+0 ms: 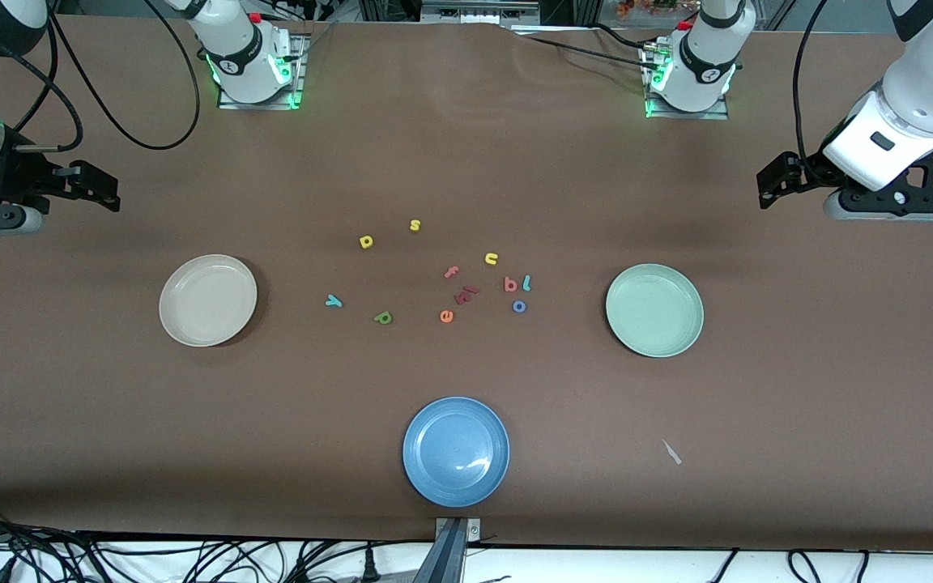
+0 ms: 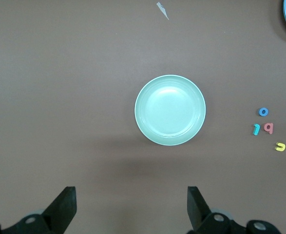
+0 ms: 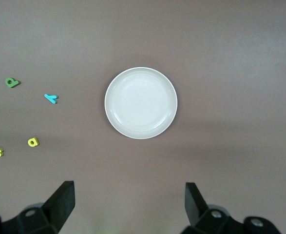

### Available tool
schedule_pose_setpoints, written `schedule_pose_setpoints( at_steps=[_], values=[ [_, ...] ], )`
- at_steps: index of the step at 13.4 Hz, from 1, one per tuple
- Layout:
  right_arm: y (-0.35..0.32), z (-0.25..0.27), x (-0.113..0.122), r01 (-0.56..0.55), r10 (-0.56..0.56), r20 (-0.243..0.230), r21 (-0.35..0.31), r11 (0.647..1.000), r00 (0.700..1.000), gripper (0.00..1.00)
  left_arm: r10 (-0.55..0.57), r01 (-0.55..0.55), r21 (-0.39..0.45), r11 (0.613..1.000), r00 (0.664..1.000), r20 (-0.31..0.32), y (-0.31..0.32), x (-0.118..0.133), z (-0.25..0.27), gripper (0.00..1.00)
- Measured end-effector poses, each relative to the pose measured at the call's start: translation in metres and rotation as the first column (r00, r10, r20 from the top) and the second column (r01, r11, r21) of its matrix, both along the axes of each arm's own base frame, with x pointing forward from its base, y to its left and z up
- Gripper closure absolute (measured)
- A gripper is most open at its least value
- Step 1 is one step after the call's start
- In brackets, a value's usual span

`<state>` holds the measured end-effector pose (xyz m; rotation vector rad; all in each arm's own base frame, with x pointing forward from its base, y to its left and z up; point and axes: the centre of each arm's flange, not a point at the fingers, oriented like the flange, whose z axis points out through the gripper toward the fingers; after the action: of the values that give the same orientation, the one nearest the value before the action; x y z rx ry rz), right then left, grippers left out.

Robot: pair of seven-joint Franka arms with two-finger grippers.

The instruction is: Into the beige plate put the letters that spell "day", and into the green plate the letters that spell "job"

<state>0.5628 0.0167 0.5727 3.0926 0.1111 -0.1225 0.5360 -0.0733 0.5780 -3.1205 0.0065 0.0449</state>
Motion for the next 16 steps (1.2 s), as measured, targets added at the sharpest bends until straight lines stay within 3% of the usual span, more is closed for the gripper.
schedule_pose_setpoints(
  at_steps=[11, 16],
  values=[
    [0.012, -0.012, 0.002, -0.023, 0.023, -0.024, 0.000, 1.000, 0.999, 0.00, -0.013, 0.013, 0.000, 1.000, 1.000, 0.000, -0.007, 0.000, -0.001, 0.00],
    [0.041, -0.020, 0.000, -0.071, 0.071, -0.054, 0.004, 0.997, 0.996, 0.00, -0.084, 0.084, -0.002, 0.996, 0.995, -0.049, -0.047, 0.012, -0.032, 0.00]
  ],
)
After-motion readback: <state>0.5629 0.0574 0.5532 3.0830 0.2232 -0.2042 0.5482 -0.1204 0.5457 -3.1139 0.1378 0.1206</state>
